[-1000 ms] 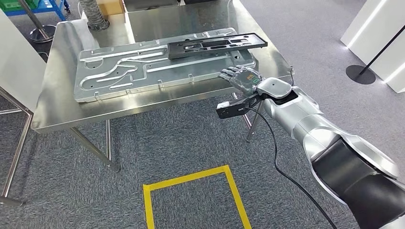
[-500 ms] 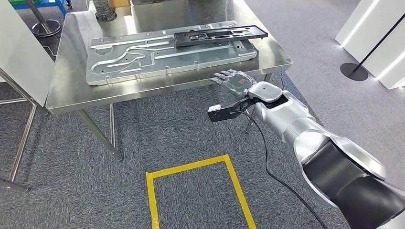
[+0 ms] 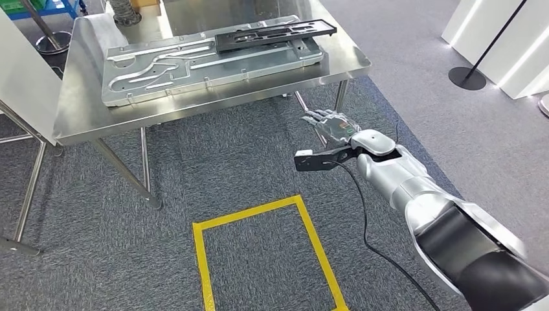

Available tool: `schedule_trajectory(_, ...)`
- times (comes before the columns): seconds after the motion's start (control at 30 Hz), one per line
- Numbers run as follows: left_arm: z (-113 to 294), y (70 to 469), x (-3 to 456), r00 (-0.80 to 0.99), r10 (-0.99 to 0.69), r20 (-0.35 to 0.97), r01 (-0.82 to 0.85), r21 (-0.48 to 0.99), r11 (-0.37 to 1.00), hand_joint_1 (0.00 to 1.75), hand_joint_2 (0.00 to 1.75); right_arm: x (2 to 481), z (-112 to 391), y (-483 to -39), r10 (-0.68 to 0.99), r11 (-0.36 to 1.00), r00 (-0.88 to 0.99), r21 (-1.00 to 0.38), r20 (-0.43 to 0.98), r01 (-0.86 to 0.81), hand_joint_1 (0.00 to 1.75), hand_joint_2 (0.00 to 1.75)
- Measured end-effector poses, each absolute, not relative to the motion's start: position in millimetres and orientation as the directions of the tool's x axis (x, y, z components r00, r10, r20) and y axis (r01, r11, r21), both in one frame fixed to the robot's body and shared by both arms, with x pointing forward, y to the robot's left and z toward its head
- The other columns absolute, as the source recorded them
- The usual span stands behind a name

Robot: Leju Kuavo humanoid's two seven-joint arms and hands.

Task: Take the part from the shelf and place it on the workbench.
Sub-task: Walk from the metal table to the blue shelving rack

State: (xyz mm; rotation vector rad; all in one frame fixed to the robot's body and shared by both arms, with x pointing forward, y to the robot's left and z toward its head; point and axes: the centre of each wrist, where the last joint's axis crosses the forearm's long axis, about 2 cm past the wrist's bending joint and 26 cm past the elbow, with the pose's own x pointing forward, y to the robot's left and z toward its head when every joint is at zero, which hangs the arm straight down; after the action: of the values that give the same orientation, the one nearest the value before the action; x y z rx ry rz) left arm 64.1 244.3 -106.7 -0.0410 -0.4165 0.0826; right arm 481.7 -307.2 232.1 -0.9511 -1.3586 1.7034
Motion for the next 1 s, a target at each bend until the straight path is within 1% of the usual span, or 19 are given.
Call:
schedule_trajectory(0.13,-106.6,249.8,67.8,0.907,0.088,0.411,-0.075,-0.048,0.996,0.00,0.00,473.5,211.9,-313.4,0.907,-0.083,-0.421,-0.988,-0.020,-0.132,0.00,0.00)
schedule_trajectory(0.27,-106.6,250.1,67.9,0.910,0.092,0.403,-0.080,-0.045,0.996,0.00,0.00,457.8,177.9,-318.5,0.930,0.015,-0.359,-0.984,0.079,-0.176,0.00,0.00)
schedule_trajectory(0.5,-106.9,250.3,66.1,0.913,0.097,0.397,-0.088,-0.040,0.995,0.00,0.00,406.0,95.1,-316.8,0.951,0.203,-0.171,-0.935,0.259,-0.291,0.00,0.00)
schedule_trajectory(0.63,-106.9,251.0,66.4,0.912,0.096,0.398,-0.089,-0.036,0.995,0.00,0.00,382.6,67.0,-321.3,0.945,0.268,-0.090,-0.904,0.313,-0.334,0.00,0.00)
schedule_trajectory(0.7,-107.1,251.0,65.1,0.914,0.095,0.394,-0.089,-0.033,0.995,0.00,0.00,369.6,52.9,-324.2,0.933,0.327,-0.022,-0.870,0.360,-0.368,0.00,0.00)
schedule_trajectory(0.77,-107.3,250.9,63.5,0.916,0.093,0.391,-0.088,-0.030,0.996,0.00,0.00,348.0,31.7,-329.3,0.893,0.437,0.083,-0.808,0.443,-0.396,0.00,0.00)
schedule_trajectory(0.87,-107.4,250.3,62.8,0.916,0.088,0.391,-0.084,-0.028,0.996,0.00,0.00,295.5,-10.9,-339.7,0.756,0.653,0.301,-0.640,0.581,-0.405,0.00,0.00)
schedule_trajectory(0.93,-107.3,249.8,63.5,0.916,0.080,0.393,-0.075,-0.027,0.997,0.00,0.00,256.6,-36.2,-345.0,0.633,0.774,0.454,-0.504,0.628,-0.382,0.00,0.00)
schedule_trajectory(1.0,-106.8,249.3,66.3,0.916,0.067,0.397,-0.063,-0.025,0.998,0.00,0.00,222.9,-54.6,-348.9,0.493,0.870,0.590,-0.373,0.639,-0.323,0.00,0.00)
